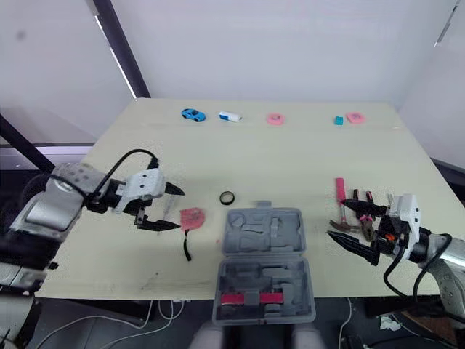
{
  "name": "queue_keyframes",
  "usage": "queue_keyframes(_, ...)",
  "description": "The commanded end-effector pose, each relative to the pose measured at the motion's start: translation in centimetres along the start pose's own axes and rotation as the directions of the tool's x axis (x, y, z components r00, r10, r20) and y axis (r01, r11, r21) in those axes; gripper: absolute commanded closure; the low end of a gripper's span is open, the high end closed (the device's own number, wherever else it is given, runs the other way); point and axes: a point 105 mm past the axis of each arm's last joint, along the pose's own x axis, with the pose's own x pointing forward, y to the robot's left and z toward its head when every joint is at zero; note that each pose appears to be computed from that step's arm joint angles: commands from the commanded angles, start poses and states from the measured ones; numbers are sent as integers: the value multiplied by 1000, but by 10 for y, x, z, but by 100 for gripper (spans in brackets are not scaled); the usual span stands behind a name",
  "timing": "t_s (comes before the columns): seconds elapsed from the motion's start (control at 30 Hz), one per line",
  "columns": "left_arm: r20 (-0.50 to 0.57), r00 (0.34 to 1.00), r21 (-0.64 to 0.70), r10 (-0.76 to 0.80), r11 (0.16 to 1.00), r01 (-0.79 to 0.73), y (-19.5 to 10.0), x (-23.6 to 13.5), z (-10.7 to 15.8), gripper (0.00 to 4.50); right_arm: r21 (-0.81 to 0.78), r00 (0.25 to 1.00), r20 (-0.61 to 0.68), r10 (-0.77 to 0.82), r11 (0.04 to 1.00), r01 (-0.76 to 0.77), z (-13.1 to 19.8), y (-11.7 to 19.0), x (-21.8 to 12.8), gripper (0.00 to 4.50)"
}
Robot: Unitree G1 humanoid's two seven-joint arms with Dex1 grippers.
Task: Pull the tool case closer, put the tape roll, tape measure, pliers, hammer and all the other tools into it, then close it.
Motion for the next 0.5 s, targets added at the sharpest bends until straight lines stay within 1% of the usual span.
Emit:
queue_keyframes(0.03,-103,993,124,-63,989,76,10,1,6,0,-22,999,21,44,999,-43,6,2,6,2)
queue_keyframes(0.17,-166,979,229,-120,961,157,24,20,21,0,-13,996,39,79,997,-79,9,3,15,2)
queue_keyframes(0.27,-201,969,262,-145,945,195,32,33,29,0,-24,995,43,86,996,-85,11,2,18,2)
queue_keyframes(0.3,-211,968,268,-138,944,193,38,38,31,0,-29,996,45,82,996,-81,11,1,19,2)
queue_keyframes(0.4,-288,951,306,-109,931,200,53,53,30,0,-41,997,48,69,997,-67,12,-1,21,2)
queue_keyframes(0.5,-307,946,324,-105,923,208,60,64,32,0,-48,998,45,50,998,-48,11,-2,21,2)
